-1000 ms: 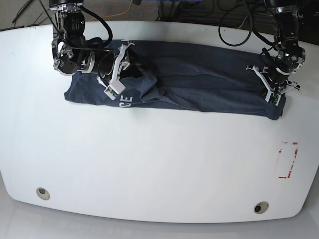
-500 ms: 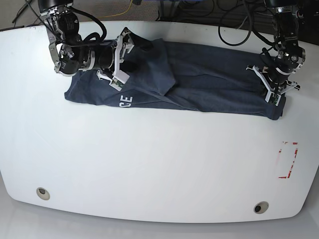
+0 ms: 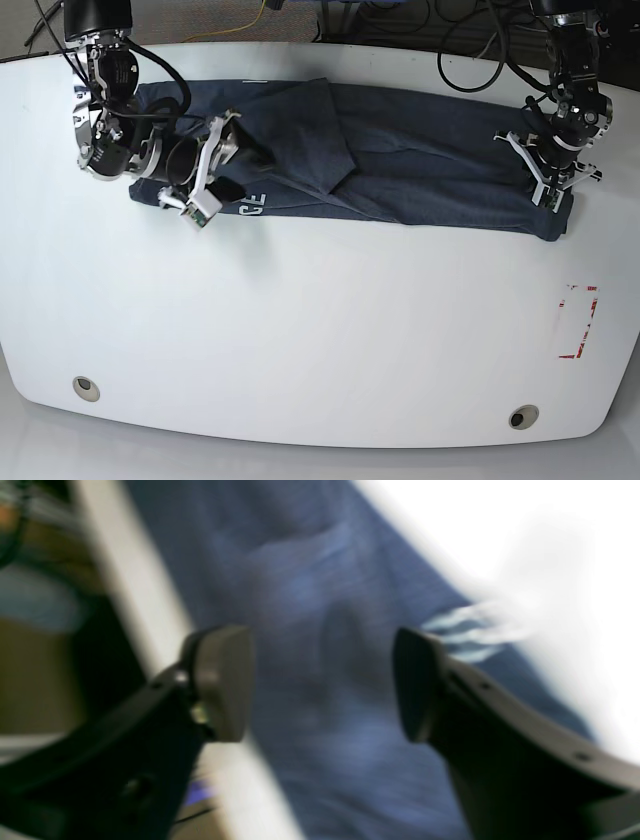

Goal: Layout the t-shirt on the table in an organized manner, then fold the t-shirt properly
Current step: 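Fold the grasped sleeve with the right gripper over onto the shirt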

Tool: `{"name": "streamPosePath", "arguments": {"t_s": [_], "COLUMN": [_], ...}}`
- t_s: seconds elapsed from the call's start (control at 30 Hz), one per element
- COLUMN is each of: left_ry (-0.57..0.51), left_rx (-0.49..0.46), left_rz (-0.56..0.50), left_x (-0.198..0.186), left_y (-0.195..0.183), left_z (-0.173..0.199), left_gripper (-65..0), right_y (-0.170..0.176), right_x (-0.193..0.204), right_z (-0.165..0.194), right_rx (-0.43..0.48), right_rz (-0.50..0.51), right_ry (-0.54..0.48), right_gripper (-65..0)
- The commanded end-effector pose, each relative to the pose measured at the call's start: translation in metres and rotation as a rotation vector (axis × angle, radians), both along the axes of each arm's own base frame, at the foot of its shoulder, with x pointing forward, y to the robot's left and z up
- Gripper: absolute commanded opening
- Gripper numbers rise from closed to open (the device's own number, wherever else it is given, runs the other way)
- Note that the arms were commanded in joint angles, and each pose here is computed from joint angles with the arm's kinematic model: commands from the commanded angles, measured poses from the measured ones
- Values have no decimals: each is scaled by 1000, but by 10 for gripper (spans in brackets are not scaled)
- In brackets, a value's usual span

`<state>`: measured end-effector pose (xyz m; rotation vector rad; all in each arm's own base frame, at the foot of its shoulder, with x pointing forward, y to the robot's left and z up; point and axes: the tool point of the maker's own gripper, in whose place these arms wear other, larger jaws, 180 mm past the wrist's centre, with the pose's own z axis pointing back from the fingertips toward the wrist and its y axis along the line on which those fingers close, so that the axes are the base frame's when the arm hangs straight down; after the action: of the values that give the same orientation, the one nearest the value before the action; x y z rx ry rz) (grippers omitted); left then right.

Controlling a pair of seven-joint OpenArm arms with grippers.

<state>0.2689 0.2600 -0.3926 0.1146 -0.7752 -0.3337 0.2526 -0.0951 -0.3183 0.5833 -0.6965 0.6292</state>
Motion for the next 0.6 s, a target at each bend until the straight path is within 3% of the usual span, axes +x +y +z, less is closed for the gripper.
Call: {"name": "streamPosePath", "arguments": {"t_s": [0.0,0.1,0.17,0.57], "left_ry": [-63,-114,-165,-321], "left_rx": [5,7,5,0], "left_rz": [-10,-24,-39,28], "left_x": [11,17,23,30], "left_y": [1,-2,-7,17], "left_z": [18,31,43,73], "left_gripper": [-650,-650,-650,-650], "right_y": [-12,-21,-24,-14], "right_x": [13,19,18,-5], "right_z": [6,3,-5,-39], "right_rx": [-49,-79,-107,-200], "right_rz": [-51,-111,-142,-169], "right_ry": [-64,-80,-74,-96], "right_gripper": [-365,-506,-637,-650]}}
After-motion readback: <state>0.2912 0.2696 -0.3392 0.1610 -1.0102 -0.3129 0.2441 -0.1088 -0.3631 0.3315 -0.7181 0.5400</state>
